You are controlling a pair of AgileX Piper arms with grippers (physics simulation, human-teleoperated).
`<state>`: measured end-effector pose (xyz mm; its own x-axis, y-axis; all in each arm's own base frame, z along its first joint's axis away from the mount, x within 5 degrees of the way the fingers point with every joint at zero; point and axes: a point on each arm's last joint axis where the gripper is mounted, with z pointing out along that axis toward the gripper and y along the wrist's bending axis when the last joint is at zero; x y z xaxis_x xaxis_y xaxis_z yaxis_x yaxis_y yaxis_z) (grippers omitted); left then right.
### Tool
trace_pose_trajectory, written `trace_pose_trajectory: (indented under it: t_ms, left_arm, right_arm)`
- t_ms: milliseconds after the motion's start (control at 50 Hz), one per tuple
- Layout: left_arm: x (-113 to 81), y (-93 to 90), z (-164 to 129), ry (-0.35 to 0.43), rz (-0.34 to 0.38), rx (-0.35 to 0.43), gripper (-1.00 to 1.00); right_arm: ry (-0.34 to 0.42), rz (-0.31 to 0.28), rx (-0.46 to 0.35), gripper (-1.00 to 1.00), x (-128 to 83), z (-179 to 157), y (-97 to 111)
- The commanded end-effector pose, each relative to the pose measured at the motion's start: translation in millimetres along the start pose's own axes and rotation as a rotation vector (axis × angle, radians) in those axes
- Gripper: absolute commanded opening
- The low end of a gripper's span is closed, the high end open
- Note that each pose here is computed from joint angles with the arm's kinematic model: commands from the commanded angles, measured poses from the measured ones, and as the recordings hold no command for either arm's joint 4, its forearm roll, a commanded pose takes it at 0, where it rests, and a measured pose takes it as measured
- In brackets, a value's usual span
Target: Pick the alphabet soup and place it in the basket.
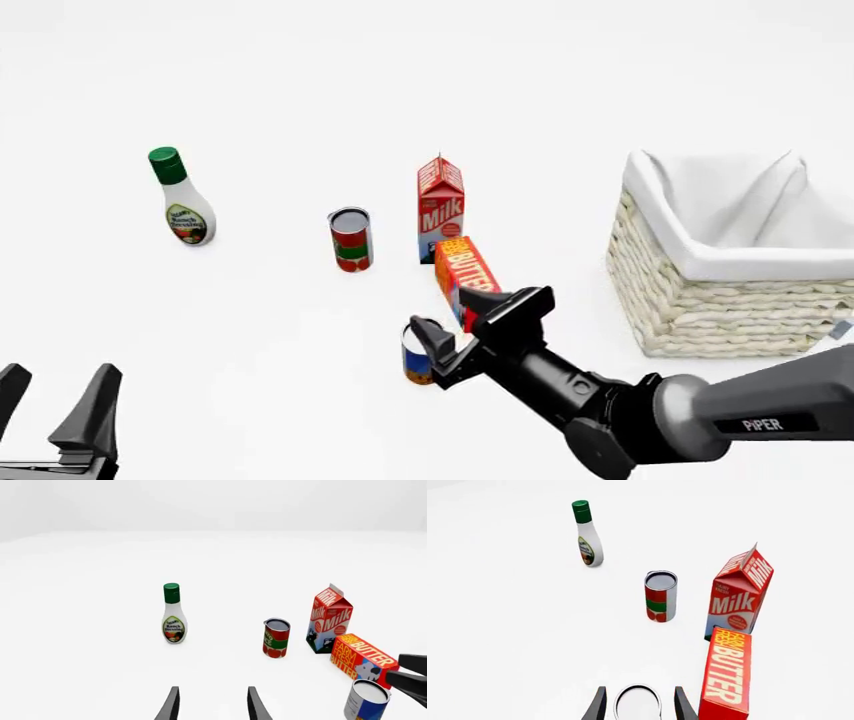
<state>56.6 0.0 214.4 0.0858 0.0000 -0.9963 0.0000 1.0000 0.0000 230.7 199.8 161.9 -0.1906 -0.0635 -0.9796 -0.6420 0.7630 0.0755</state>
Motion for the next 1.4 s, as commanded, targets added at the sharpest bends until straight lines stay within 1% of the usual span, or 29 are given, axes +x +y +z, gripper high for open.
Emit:
trace_pose_trajectory:
  t_ms: [20, 120, 640, 1400]
  left_arm:
    - [0.0, 0.0, 0, 0.0, 0.0, 0.0, 1.0]
    - [0.0, 0.0, 0, 0.0, 0.0, 0.0, 1.0]
    - [0.0, 0.0, 0, 0.0, 0.0, 0.0, 1.0]
    - [0.0, 0.0, 0, 0.0, 0.0, 0.0, 1.0]
  right_arm:
    - [0.009, 0.011, 0.005, 1.0, 8, 4, -2]
    - [0.016, 0.018, 0.006, 1.0, 13, 7, -3]
    - [0.032, 0.035, 0.0, 1.0, 22, 21, -1]
    - [0.068, 0.071, -0.006, 1.0, 49, 36, 1]
